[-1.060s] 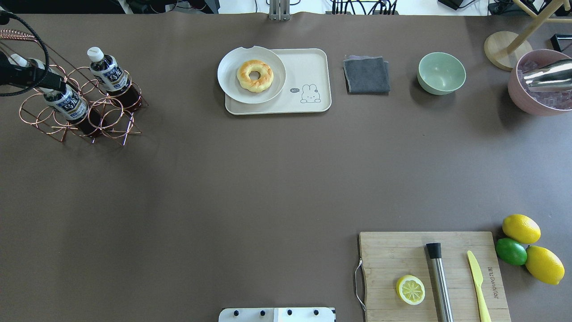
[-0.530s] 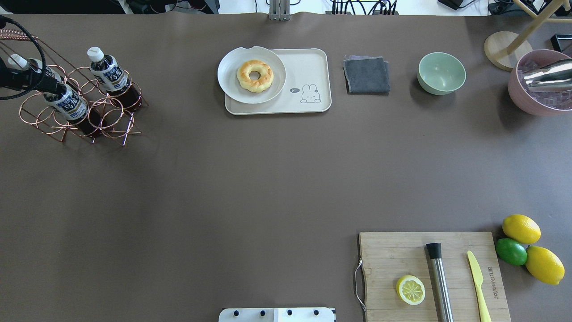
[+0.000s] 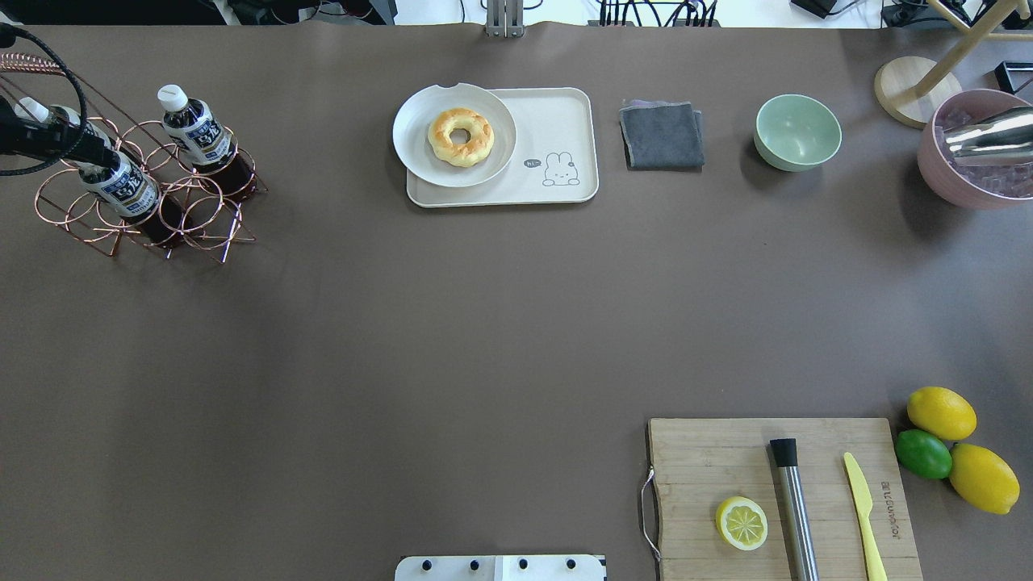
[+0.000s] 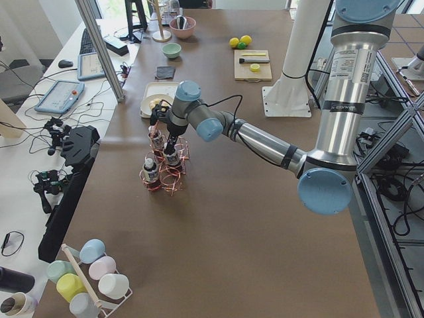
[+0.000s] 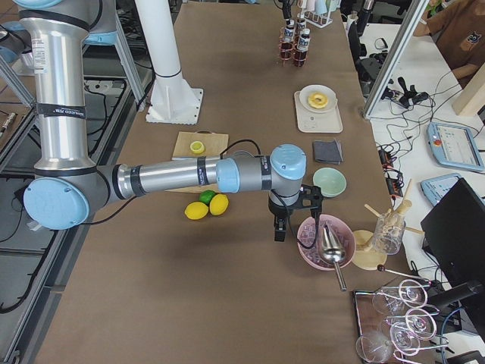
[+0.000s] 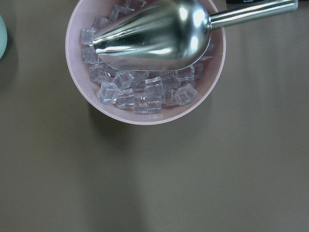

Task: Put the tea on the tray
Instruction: 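Lower the left gripper onto the nearest tea bottle in the copper rack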

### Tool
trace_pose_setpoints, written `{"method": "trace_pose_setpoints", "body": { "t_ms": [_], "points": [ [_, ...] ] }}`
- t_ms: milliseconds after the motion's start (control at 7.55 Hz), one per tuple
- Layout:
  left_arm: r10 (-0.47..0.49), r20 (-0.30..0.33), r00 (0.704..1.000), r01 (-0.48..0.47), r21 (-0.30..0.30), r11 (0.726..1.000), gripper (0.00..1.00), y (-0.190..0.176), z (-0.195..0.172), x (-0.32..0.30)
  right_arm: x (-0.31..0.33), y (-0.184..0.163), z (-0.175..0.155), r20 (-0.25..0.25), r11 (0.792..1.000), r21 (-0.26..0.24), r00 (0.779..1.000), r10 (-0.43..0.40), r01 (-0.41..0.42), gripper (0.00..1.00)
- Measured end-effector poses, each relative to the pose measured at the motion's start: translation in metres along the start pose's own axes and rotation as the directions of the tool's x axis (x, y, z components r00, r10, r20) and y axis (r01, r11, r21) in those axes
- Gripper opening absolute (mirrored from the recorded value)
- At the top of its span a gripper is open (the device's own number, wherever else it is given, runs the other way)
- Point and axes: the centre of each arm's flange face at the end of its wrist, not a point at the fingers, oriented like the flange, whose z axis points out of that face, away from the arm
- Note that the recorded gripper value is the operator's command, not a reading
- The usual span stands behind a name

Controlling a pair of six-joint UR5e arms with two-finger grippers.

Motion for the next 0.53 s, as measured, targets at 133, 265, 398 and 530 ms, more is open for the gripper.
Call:
{"method": "trace_pose_setpoints", "body": {
  "t_ms": [133,265,398,530],
  "points": [
    [-0.002,0.002,1.000,0.002,0.001,1.000,0.74,-0.005,0.003,0.000,0.000,0.000,0.000,-0.001,1.000,0.000,1.000,-0.001,0.001,1.00],
    [-0.003,0.003,1.000,0.003,0.001,1.000,0.74,-0.011,0.007,0.001,0.000,0.000,0.000,-0.001,1.000,0.000,1.000,-0.001,0.001,1.00],
    [-0.005,0.005,1.000,0.005,0.000,1.000,0.68,-0.017,0.011,0.002,-0.001,-0.001,-0.001,0.001,1.000,0.001,1.000,-0.002,0.002,1.00],
    [-0.006,0.005,1.000,0.006,0.001,1.000,0.67,-0.020,0.012,0.002,-0.002,-0.002,-0.001,0.003,1.000,0.003,1.000,-0.001,0.001,1.00]
  ]
}}
